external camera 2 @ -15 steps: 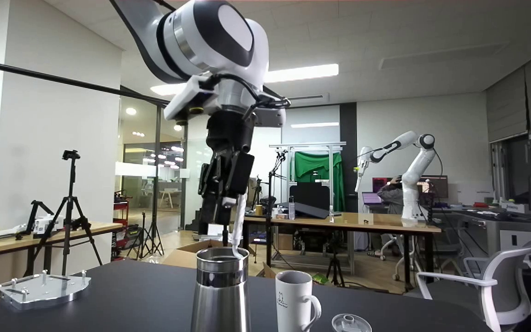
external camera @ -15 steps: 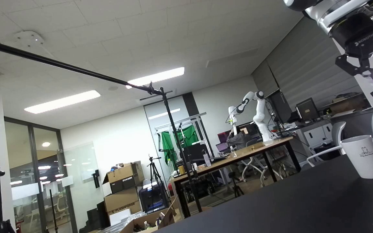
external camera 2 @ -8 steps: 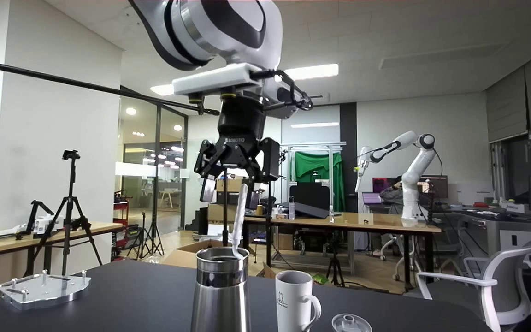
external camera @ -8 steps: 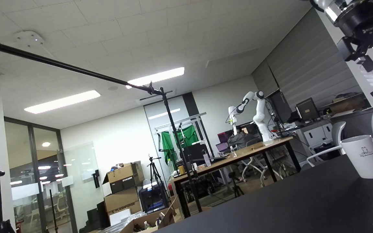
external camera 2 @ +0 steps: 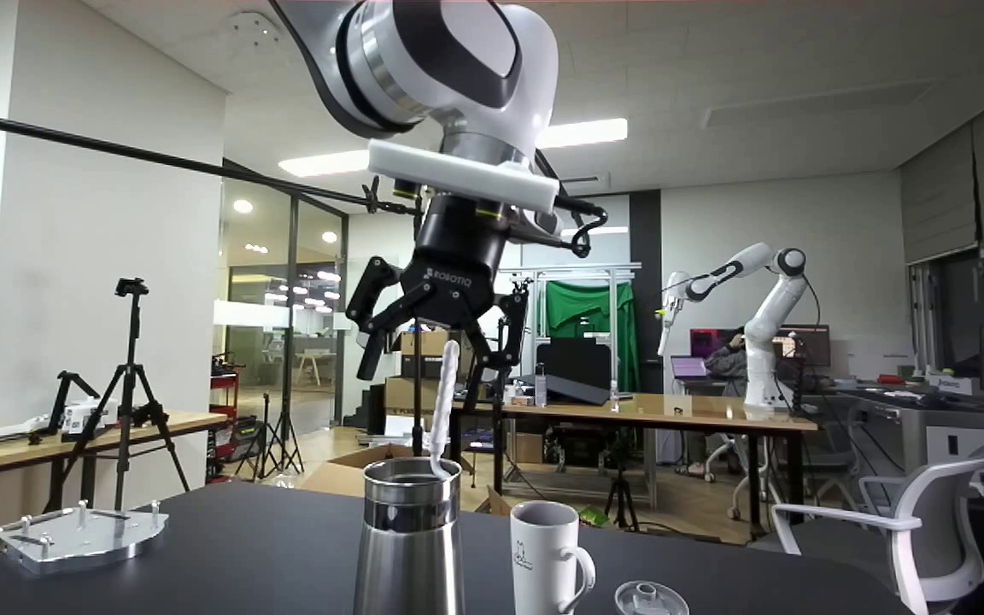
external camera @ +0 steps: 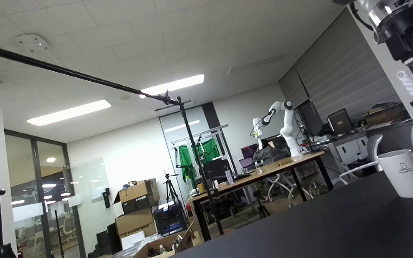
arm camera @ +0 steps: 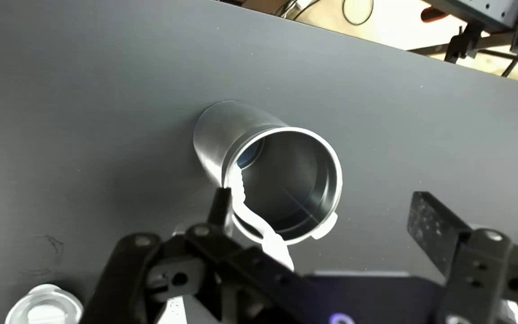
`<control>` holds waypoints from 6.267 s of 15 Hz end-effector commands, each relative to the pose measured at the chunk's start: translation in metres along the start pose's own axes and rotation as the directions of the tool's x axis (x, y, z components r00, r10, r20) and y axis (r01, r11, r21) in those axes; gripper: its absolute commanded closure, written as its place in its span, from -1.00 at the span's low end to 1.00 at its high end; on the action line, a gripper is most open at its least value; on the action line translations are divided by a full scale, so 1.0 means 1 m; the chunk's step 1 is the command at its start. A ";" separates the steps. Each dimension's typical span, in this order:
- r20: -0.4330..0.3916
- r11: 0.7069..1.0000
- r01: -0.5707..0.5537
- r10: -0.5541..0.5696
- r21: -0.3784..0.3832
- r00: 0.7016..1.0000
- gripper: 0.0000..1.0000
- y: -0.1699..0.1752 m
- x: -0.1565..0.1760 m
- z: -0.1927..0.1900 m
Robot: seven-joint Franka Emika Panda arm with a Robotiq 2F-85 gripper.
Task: Move the brush inside the silver flask up and down
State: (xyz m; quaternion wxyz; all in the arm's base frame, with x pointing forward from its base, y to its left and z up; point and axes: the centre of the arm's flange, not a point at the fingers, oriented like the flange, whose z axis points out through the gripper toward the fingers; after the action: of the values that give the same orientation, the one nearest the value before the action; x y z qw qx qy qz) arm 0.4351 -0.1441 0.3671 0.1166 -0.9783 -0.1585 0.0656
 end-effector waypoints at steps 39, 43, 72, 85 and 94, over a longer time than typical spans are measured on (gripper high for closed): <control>0.033 0.944 -0.266 0.278 -0.193 0.960 0.92 -0.039 0.028 -0.002; 0.018 0.950 -0.234 0.242 -0.208 0.970 0.92 -0.060 -0.014 -0.003; 0.013 0.963 -0.114 0.121 -0.242 0.993 0.92 -0.055 -0.026 -0.010; -0.037 0.970 -0.111 0.105 -0.215 0.994 0.92 -0.054 -0.036 -0.061; 0.038 0.979 -0.112 0.120 -0.168 0.992 0.92 -0.041 -0.022 0.002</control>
State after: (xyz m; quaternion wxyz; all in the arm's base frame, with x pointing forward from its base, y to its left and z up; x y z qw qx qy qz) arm 0.3973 -0.1150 0.3726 0.0210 -0.9902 -0.1081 0.0860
